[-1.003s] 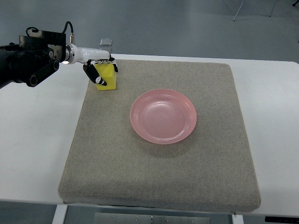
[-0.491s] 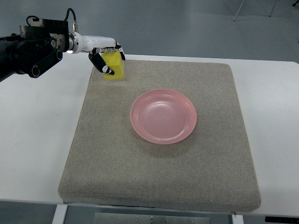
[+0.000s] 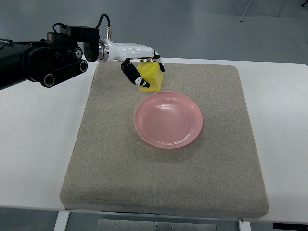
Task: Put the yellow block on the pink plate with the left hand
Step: 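Lift the yellow cube and carry it over the pink plate, then lower the yellow cube onto the pink plate with the left hand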
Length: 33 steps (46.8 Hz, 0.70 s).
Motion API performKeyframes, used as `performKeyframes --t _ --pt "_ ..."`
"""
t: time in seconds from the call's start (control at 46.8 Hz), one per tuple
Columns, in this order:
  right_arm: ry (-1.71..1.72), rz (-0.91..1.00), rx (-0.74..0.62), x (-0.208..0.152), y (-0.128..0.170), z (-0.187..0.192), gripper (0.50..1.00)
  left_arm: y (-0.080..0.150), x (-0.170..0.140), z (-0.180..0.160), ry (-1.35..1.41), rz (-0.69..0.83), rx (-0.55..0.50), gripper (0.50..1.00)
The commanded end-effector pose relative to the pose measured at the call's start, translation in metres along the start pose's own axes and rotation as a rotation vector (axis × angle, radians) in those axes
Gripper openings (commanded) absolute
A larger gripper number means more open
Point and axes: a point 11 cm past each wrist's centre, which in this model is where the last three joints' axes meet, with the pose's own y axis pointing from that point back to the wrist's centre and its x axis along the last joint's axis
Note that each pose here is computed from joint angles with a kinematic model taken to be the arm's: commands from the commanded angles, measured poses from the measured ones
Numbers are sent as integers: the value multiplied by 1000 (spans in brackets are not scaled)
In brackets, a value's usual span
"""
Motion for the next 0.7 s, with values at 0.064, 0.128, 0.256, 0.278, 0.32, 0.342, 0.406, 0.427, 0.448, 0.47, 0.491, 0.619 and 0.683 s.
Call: performKeyframes --t 0.064,0.128,0.256,0.278,0.32,0.342,0.406,0.427,0.448,0.47,0.491,0.619,0.683 --pt "0 0 0 0 0 0 924 -6 -12 26 -48 -54 -73 500" --pt "0 0 0 0 0 0 924 -8 -19 35 -82 -81 -96 500" --pt "0 0 0 0 0 0 924 -10 -29 45 -153 -126 -125 500" --pt "0 0 0 0 0 0 924 -10 -31 47 -164 -132 -130 500" --pt "0 0 0 0 0 0 924 -10 -33 49 -181 -141 -137 500" --pt "0 0 0 0 0 0 924 -10 -34 51 -187 -145 -142 501" --pt "0 0 0 0 0 0 924 -11 -38 55 -192 -156 -153 503" --pt "0 0 0 0 0 0 924 -11 -38 56 -192 -157 -154 503" --pt "0 0 0 0 0 0 924 -11 -39 56 -192 -160 -156 506" --pt "0 0 0 0 0 0 924 -11 -40 57 -191 -161 -160 506" --pt "0 0 0 0 0 0 924 -11 -41 56 -188 -163 -160 508" --pt "0 0 0 0 0 0 924 -13 -47 56 -186 -175 -162 510" --pt "0 0 0 0 0 0 924 -13 -49 55 -190 -181 -158 510"
